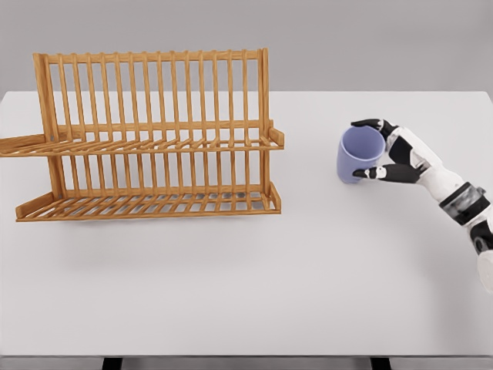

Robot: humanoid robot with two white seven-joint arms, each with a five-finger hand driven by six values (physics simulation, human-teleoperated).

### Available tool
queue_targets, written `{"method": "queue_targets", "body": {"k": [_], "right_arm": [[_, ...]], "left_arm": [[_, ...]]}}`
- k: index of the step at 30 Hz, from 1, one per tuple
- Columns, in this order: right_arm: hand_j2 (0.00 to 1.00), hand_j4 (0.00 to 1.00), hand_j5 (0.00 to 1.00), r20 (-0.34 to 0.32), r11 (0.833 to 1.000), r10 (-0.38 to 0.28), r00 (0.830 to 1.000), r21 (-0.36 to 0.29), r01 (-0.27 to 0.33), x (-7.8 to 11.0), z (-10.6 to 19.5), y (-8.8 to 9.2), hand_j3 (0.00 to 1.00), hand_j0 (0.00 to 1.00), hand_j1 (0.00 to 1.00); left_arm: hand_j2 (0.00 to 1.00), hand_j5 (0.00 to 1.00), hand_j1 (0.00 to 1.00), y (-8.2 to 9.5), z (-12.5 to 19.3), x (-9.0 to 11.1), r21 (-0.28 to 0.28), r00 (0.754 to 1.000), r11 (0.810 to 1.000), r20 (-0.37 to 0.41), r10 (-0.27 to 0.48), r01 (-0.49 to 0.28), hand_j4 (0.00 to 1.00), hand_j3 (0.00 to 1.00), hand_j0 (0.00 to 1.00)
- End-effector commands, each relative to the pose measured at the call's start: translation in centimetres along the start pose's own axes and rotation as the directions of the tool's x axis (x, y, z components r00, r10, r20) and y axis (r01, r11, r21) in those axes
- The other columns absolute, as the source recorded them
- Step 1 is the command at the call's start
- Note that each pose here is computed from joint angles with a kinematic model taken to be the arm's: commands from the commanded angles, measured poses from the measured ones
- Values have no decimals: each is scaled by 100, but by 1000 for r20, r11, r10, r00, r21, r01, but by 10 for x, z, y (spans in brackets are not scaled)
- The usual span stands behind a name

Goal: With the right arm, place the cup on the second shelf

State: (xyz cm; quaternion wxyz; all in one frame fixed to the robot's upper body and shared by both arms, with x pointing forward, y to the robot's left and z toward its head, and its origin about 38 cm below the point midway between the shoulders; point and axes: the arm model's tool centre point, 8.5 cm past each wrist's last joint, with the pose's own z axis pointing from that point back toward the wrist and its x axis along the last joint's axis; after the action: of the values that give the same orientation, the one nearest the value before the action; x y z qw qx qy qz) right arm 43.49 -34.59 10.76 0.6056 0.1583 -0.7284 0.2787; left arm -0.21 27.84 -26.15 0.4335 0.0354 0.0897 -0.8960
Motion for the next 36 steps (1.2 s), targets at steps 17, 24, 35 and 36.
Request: {"method": "queue_targets", "body": {"k": [17, 24, 35, 36], "right_arm": [[70, 70, 70, 171, 997, 60, 983, 39, -68, 57, -19, 5, 70, 70, 70], [70, 70, 70, 231, 994, 70, 970, 61, -87, 76, -29, 13, 70, 70, 70], [70, 70, 70, 316, 985, 103, 943, 97, -140, 112, -46, 19, 70, 70, 70], [70, 70, 70, 322, 985, 105, 941, 99, -144, 114, -48, 19, 70, 70, 70]], "left_arm": [[100, 100, 100, 0, 0, 0, 0, 1000, 1000, 0, 0, 0, 100, 100, 100], [100, 100, 100, 0, 0, 0, 0, 1000, 1000, 0, -1, 1, 100, 100, 100], [100, 100, 100, 0, 0, 0, 0, 1000, 1000, 0, 0, 0, 100, 100, 100], [100, 100, 100, 0, 0, 0, 0, 1000, 1000, 0, 0, 0, 100, 100, 100]]}}
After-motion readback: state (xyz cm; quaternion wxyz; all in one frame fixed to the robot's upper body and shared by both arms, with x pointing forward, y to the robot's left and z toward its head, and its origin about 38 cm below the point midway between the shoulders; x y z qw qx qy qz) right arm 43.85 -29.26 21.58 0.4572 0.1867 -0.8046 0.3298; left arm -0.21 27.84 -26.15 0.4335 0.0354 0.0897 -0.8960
